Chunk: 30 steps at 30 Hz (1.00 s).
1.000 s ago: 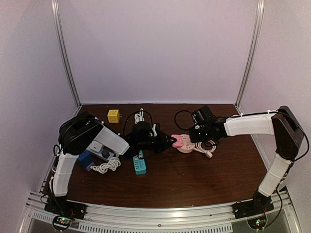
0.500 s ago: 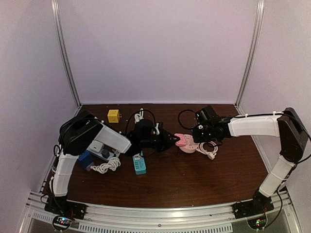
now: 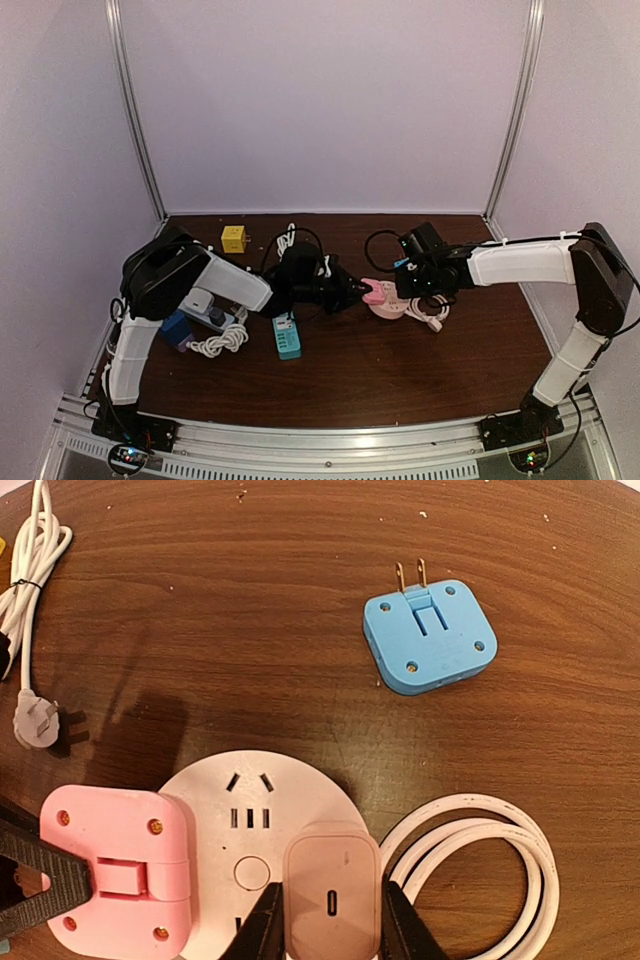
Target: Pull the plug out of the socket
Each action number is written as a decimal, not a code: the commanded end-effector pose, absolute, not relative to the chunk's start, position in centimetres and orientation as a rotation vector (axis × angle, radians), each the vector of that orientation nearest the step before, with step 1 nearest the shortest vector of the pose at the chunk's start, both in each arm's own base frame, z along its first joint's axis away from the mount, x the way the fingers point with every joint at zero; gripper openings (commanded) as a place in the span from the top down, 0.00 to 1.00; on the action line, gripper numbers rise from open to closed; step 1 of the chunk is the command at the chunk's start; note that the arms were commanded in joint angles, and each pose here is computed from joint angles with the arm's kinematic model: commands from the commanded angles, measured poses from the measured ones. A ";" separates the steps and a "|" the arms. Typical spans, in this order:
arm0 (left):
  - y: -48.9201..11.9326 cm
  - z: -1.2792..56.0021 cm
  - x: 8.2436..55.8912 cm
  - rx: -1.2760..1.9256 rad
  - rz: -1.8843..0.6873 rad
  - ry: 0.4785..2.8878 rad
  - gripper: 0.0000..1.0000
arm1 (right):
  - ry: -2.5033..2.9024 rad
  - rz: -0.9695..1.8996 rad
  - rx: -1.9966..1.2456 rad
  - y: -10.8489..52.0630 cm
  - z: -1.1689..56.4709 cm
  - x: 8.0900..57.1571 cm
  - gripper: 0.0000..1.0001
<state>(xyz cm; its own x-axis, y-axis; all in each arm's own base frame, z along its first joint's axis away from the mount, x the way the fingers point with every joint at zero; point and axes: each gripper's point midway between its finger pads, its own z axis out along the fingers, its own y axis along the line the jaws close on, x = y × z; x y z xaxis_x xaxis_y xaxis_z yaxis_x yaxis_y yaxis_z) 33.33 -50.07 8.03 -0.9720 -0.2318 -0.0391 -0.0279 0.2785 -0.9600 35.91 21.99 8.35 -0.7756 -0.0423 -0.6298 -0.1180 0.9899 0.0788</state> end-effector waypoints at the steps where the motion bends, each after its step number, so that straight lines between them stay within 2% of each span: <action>1: -53.2 18.4 30.9 0.162 -1.922 2.121 1.00 | 2.506 0.145 -0.131 22.1 6.8 34.7 1.00; 9: -53.4 19.2 29.7 0.381 -1.765 2.118 1.00 | 2.533 0.225 -0.097 22.6 6.9 35.0 1.00; 16: -52.3 17.3 30.6 0.278 -1.740 2.196 1.00 | 2.509 0.227 -0.075 22.3 8.0 35.2 1.00; 20: -50.8 15.9 32.1 0.212 -1.691 2.238 1.00 | 2.482 0.246 -0.073 22.4 9.4 35.2 1.00; 26: -47.7 15.1 37.0 0.144 -1.560 2.275 1.00 | 2.473 0.255 -0.072 22.3 10.1 35.1 1.00; 30: -45.4 14.5 40.4 0.204 -1.322 2.340 1.00 | 2.476 0.257 -0.074 22.3 10.1 34.9 1.00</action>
